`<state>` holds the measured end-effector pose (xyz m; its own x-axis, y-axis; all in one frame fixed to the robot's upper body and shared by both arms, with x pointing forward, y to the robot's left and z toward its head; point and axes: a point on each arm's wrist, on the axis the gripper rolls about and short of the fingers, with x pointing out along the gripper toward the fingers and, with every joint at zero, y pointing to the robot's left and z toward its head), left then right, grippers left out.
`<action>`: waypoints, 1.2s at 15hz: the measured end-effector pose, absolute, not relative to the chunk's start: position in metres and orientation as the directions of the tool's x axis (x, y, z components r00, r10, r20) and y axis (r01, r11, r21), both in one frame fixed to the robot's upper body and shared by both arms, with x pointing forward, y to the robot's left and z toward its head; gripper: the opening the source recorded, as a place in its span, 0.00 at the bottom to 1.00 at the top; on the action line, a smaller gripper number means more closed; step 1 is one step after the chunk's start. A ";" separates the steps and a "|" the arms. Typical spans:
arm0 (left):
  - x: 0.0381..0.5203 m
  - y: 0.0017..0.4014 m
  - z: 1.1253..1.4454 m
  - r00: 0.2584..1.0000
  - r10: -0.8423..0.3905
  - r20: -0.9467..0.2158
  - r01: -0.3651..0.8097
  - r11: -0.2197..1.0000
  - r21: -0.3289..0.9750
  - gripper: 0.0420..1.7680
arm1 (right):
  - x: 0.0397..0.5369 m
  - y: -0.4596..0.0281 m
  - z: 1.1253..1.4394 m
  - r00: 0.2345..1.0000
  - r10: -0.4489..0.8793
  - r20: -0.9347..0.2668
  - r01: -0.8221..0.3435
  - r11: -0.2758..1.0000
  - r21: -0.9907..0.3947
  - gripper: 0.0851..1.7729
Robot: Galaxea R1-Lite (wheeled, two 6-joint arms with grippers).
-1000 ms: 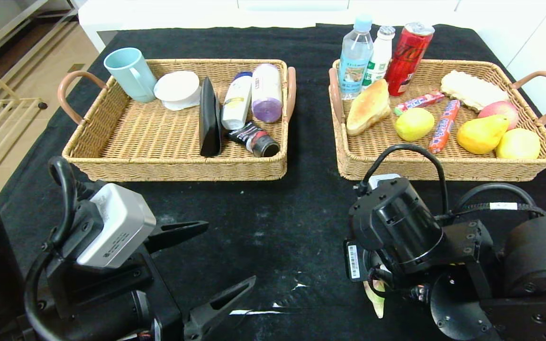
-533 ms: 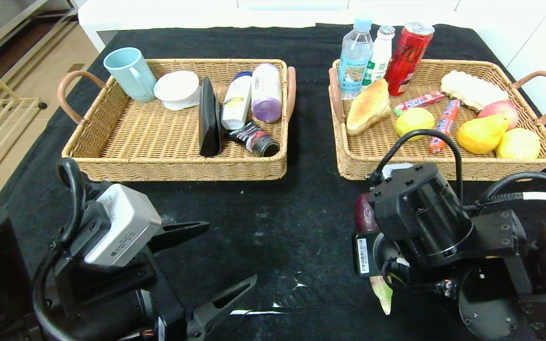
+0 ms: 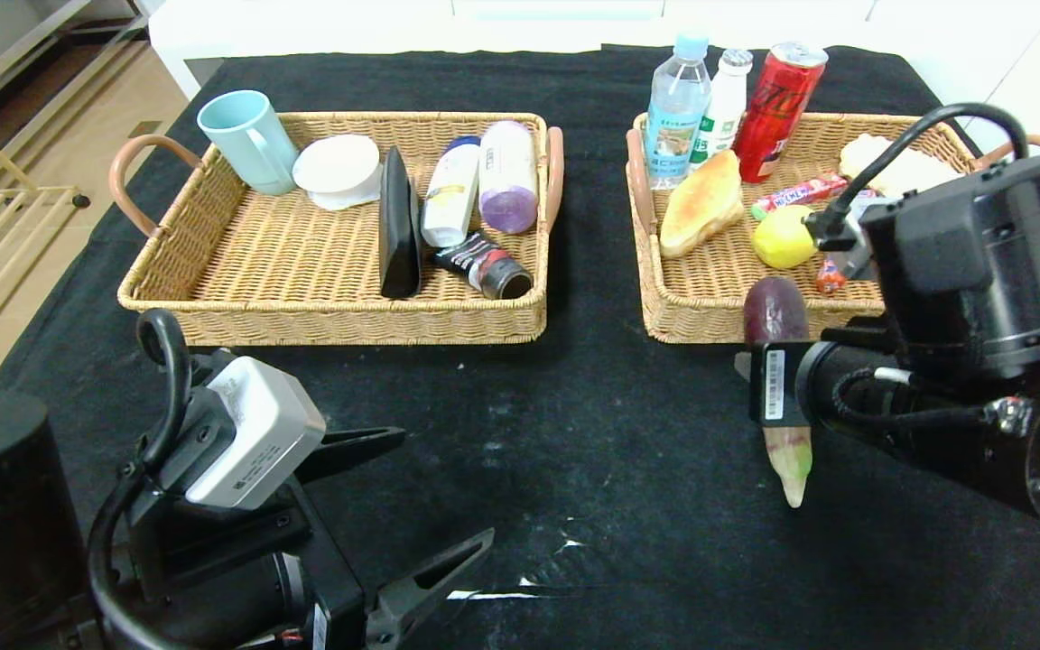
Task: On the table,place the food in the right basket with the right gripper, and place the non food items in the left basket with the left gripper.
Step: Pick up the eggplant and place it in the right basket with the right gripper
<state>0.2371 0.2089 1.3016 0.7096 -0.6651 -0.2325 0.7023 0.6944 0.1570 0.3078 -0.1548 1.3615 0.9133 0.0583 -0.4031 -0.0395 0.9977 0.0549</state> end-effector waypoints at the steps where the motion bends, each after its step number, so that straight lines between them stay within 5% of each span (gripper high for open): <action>1: 0.237 0.209 1.301 0.709 -0.665 -0.236 0.703 0.694 0.157 0.97 | 0.310 -0.159 1.371 0.924 0.053 -0.379 -0.032 0.998 0.062 0.42; 8: 0.238 0.208 1.300 0.705 -0.667 -0.242 0.707 0.689 0.158 0.97 | 0.357 -0.189 1.421 0.974 -0.021 -0.225 0.052 0.990 0.131 0.42; 18: 0.239 0.207 1.299 0.709 -0.662 -0.245 0.703 0.693 0.159 0.97 | 0.404 -0.242 1.436 0.975 -0.178 -0.134 0.196 0.971 0.139 0.42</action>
<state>0.2394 0.2073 1.2991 0.7086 -0.6618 -0.2449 0.7027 0.6935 0.1591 0.4041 -0.2419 1.4360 0.9749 -0.1775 -0.1341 0.1959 0.9707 0.1394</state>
